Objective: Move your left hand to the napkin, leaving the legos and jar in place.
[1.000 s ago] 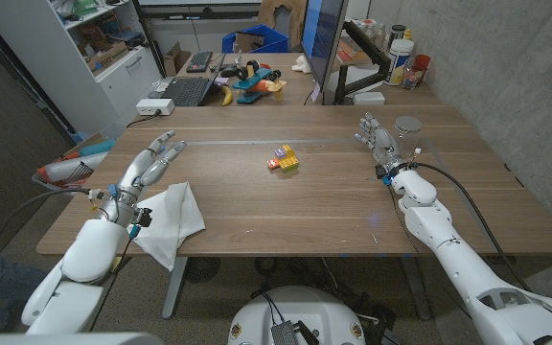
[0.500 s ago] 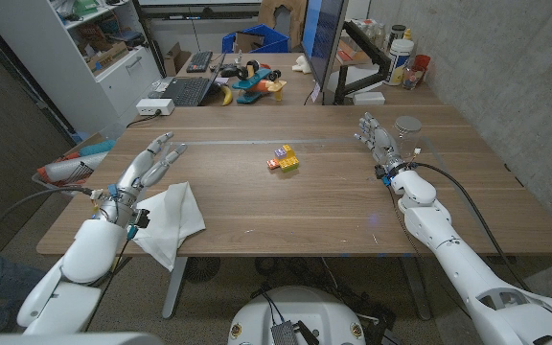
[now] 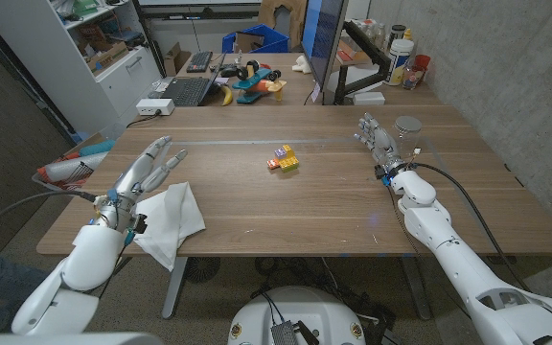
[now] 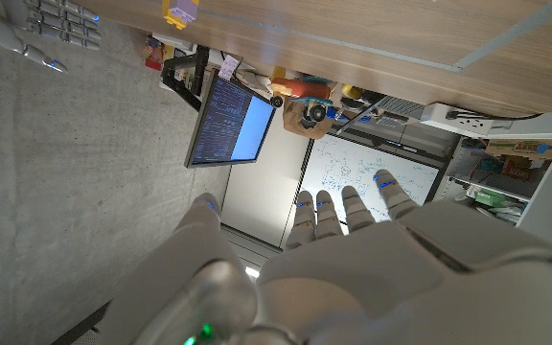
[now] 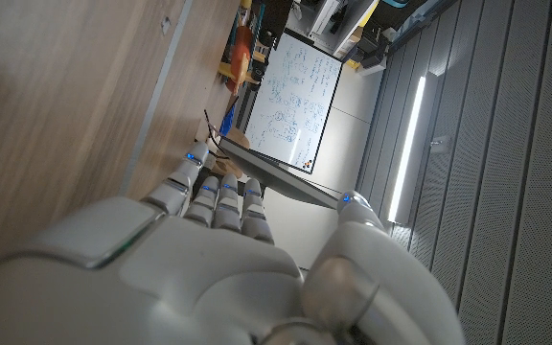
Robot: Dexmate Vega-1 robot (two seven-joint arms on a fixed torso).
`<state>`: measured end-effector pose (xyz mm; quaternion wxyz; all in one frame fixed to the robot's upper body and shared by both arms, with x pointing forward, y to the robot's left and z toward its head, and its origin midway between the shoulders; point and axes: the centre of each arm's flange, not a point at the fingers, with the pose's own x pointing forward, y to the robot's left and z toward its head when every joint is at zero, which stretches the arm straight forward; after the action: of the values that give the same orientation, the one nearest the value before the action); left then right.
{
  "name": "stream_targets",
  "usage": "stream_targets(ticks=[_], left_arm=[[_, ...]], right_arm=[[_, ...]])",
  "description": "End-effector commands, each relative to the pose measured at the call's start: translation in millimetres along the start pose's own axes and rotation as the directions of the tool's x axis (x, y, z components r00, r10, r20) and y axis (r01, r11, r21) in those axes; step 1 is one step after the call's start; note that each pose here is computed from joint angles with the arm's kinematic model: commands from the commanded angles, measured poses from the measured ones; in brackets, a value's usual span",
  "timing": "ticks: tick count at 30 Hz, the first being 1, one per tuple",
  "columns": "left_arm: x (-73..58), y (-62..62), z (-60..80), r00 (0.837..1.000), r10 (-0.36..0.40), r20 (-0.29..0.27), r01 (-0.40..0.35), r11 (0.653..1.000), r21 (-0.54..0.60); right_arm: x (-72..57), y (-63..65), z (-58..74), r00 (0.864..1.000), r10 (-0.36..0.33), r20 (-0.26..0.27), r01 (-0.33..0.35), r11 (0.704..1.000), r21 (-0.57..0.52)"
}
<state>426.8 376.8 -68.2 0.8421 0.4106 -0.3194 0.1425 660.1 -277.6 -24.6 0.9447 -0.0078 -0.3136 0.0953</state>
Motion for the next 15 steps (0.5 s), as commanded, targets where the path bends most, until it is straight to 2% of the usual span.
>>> stream_targets(ticks=[1,15], left_arm=[[-9.5,2.1,-5.9,0.998,0.002,-0.059,0.005,0.993,0.115],[-12.2,-5.7,-12.8,0.993,-0.006,-0.117,0.03,0.979,0.203]], right_arm=[[0.3,1.4,-5.2,1.0,0.002,-0.009,-0.002,1.0,0.007],[3.2,3.1,-7.7,1.0,0.002,-0.007,-0.002,1.0,0.014]])
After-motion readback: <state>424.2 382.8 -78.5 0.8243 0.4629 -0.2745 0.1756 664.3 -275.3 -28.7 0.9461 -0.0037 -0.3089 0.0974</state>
